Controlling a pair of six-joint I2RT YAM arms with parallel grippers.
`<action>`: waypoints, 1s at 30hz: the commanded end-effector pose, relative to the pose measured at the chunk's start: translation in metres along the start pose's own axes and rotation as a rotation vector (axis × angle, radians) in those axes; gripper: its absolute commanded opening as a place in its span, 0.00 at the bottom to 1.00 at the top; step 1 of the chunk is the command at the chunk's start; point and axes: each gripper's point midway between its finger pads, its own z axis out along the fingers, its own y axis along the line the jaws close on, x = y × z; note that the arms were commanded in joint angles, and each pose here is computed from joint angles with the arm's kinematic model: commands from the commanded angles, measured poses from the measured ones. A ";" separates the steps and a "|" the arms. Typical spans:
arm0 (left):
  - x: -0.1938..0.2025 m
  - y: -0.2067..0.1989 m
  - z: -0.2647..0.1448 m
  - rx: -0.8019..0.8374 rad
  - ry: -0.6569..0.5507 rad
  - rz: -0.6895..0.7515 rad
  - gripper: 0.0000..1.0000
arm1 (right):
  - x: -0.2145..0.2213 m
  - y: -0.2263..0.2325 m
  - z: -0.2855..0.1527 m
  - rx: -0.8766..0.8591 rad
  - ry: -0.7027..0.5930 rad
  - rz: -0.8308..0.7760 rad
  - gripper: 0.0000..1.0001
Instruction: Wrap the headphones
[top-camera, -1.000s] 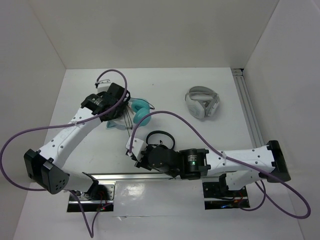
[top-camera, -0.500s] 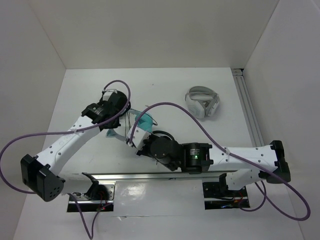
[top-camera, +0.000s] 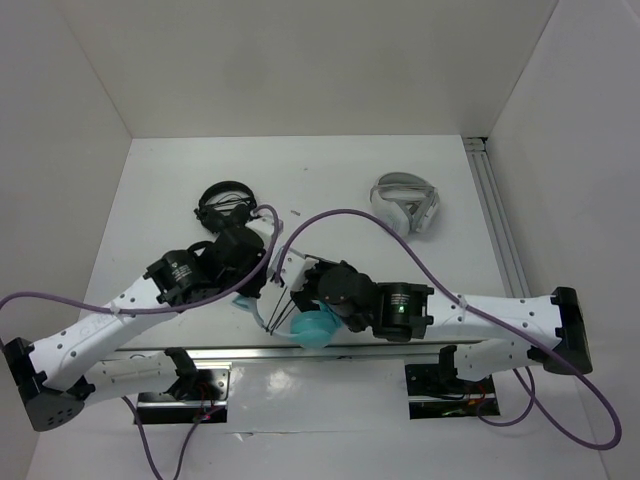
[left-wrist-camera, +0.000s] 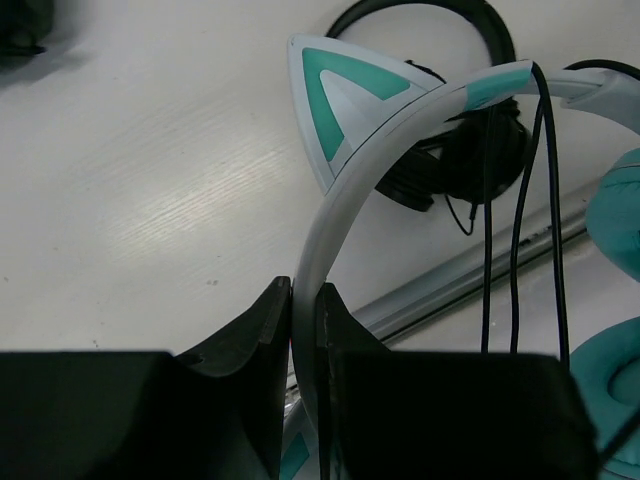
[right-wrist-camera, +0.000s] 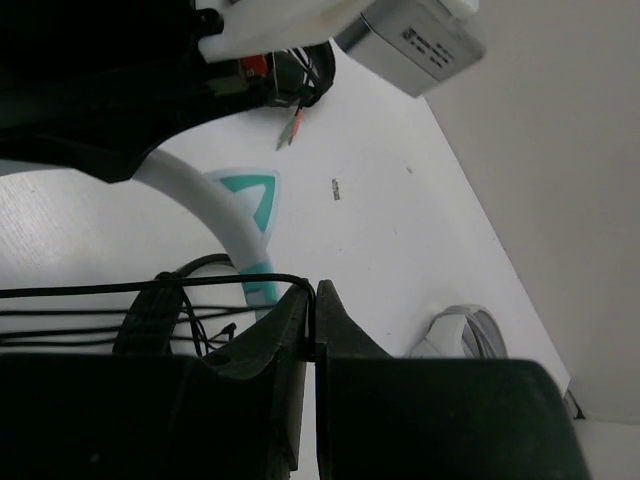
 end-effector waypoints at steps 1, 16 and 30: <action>0.005 -0.022 -0.012 0.111 0.002 0.065 0.00 | -0.007 -0.032 -0.002 0.097 -0.031 0.042 0.00; -0.003 -0.027 -0.061 0.210 -0.053 0.098 0.00 | 0.041 -0.065 0.007 0.181 0.055 0.109 0.07; -0.006 -0.014 -0.061 0.116 -0.024 0.073 0.00 | 0.062 -0.083 0.025 0.174 0.096 0.188 0.38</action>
